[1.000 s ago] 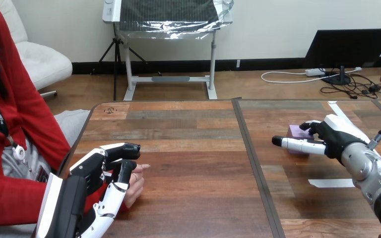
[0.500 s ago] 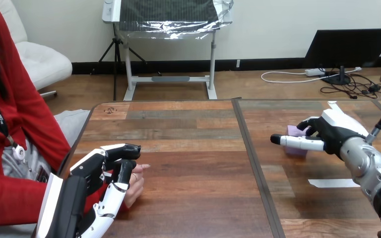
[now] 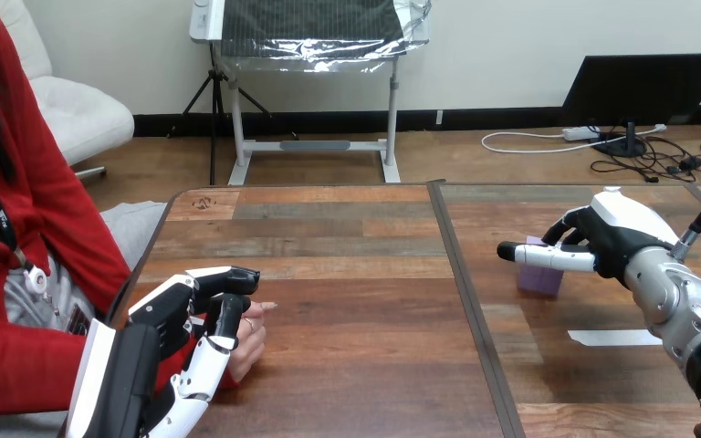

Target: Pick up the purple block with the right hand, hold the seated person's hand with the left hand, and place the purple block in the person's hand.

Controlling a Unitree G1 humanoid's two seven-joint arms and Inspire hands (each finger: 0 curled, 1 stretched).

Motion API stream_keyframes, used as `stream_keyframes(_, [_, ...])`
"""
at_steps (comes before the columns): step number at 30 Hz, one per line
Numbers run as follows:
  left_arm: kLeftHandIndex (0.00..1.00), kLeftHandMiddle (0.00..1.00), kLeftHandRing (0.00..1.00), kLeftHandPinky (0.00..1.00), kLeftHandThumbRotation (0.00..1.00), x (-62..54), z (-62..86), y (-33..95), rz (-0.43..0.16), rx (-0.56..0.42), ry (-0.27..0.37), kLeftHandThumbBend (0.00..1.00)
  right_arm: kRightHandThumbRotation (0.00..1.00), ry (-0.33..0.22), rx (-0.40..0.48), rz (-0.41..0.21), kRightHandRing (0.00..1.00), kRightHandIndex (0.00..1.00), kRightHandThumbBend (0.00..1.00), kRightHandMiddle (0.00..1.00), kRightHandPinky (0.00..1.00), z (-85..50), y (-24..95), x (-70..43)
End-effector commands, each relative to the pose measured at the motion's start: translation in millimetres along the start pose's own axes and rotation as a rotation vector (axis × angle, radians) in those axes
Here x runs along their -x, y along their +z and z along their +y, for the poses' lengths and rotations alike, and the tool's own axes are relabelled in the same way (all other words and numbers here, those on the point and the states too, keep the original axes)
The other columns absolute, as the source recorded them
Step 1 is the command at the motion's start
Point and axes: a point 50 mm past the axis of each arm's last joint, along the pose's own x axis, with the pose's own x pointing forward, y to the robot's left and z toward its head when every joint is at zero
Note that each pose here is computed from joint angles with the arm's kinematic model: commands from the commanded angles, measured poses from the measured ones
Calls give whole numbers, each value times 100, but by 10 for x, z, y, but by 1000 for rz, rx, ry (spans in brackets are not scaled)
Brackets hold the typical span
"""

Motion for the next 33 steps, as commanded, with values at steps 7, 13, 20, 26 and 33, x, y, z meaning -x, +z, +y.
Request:
stream_keyframes(7, [63, 69, 66, 49, 76, -80, 2, 69, -55, 9, 18, 36, 84, -100, 23, -65, 64, 62, 97, 64, 57, -206, 170, -32])
stream_keyframes(13, [63, 69, 67, 49, 76, -78, 2, 62, -59, 8, 15, 34, 83, -128, -6, -86, 58, 59, 96, 60, 52, -234, 181, -28])
stream_keyframes(20, [63, 69, 67, 49, 76, -79, -3, 54, -60, 3, 10, 32, 83, -149, -30, -92, 53, 56, 98, 56, 49, -275, 190, -27])
stream_keyframes(26, [63, 69, 67, 49, 76, -79, -7, 53, -59, 6, 10, 32, 83, -168, -44, -108, 52, 54, 98, 54, 48, -315, 203, -24])
stream_keyframes(33, [63, 69, 67, 49, 75, -77, -9, 53, -59, 3, 10, 32, 79, -195, -79, -127, 52, 53, 97, 54, 49, -366, 221, -20])
